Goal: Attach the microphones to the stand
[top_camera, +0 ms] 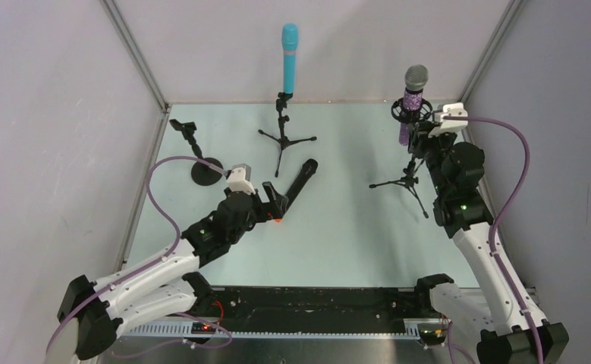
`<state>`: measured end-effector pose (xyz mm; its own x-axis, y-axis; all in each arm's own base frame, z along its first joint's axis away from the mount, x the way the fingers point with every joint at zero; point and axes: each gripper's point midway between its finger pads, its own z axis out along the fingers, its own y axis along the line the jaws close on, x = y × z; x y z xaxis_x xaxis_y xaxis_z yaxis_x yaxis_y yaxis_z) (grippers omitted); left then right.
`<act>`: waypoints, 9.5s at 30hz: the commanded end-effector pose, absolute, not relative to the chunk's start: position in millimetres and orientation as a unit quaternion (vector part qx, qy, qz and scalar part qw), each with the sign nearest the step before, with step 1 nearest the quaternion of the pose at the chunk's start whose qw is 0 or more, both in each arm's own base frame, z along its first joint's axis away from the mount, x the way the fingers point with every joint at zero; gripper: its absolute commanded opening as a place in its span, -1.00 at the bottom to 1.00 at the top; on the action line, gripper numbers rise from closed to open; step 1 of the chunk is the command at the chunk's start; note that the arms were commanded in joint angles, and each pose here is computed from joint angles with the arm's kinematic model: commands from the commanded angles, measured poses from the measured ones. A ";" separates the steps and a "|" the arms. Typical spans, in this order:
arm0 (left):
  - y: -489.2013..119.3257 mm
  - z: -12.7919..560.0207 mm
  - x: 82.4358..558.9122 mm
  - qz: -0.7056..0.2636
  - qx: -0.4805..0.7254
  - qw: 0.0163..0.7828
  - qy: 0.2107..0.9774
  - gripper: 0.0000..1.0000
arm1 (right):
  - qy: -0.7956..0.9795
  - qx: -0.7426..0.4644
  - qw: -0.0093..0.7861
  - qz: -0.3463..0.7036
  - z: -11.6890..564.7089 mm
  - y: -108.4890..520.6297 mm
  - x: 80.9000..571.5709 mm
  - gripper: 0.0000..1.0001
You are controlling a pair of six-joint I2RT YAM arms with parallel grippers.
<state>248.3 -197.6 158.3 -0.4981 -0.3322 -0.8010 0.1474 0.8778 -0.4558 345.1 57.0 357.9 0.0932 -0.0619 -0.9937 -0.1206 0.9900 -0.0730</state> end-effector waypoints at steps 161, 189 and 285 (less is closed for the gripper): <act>-194.0 241.8 380.5 -0.163 -0.084 0.552 0.814 0.97 | 0.811 -0.069 0.507 0.284 232.1 192.6 283.6 0.99; 41.2 344.3 329.8 0.153 -0.266 0.647 0.698 0.96 | 0.822 -0.105 0.467 0.310 201.8 221.2 291.1 0.99; -164.1 398.8 358.3 -0.188 0.158 0.575 0.780 -1.00 | 0.812 -0.093 0.492 0.301 225.8 195.7 279.6 0.99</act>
<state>373.5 -137.8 350.5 -0.4420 -0.0346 -0.8964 0.3383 0.9190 -0.2023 279.7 207.8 212.2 -0.5361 0.1264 -0.8346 -0.4494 0.7942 0.4090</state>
